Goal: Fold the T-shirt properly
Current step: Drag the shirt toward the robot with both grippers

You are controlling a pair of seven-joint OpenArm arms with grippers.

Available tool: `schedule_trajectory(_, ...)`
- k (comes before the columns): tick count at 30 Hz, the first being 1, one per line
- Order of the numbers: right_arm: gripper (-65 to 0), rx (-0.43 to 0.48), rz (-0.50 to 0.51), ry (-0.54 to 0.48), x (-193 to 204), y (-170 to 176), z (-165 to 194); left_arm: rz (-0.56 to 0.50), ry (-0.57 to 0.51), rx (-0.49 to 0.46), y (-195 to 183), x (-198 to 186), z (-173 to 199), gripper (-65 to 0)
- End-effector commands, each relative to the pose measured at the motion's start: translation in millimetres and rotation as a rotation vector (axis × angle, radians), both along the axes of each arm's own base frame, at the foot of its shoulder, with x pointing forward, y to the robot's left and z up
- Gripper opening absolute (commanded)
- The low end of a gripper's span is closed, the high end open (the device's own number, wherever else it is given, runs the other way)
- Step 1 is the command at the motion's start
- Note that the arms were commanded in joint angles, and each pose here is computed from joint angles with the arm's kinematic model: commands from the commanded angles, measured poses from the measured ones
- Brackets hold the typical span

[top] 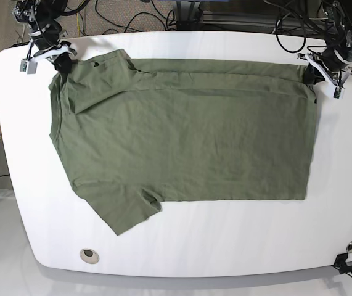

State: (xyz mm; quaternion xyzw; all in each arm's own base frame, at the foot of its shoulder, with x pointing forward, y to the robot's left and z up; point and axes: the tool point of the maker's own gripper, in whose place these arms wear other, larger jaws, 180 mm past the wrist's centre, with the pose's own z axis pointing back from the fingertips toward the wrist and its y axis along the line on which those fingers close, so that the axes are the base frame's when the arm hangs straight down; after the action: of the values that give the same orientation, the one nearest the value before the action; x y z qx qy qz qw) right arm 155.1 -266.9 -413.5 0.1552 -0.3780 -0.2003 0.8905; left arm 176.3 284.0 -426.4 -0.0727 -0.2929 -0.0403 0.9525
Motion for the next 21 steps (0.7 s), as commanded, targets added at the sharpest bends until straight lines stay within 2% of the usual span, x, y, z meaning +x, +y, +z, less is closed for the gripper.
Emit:
schedule_trajectory(1,-65.0,-0.021,0.009,-0.007,-8.6,-5.3,6.1,-0.007,0.185,0.13,23.3,-38.2,-19.5,-65.0)
schedule_trajectory(7,-65.0,-0.053,-0.034,0.046,-37.5,-23.5,4.2,-0.024,0.266,0.212,35.9,-59.5,-26.4,-65.0)
schedule_trajectory(13,-65.0,-0.057,-0.031,0.104,-60.7,-23.7,-2.1,-0.032,0.332,0.216,36.8,-89.4,-32.6,-65.0)
schedule_trajectory(21,-65.0,-0.06,-0.02,0.079,-47.9,-23.6,0.7,-0.032,0.359,0.209,34.6,-102.4,-36.1,-65.0)
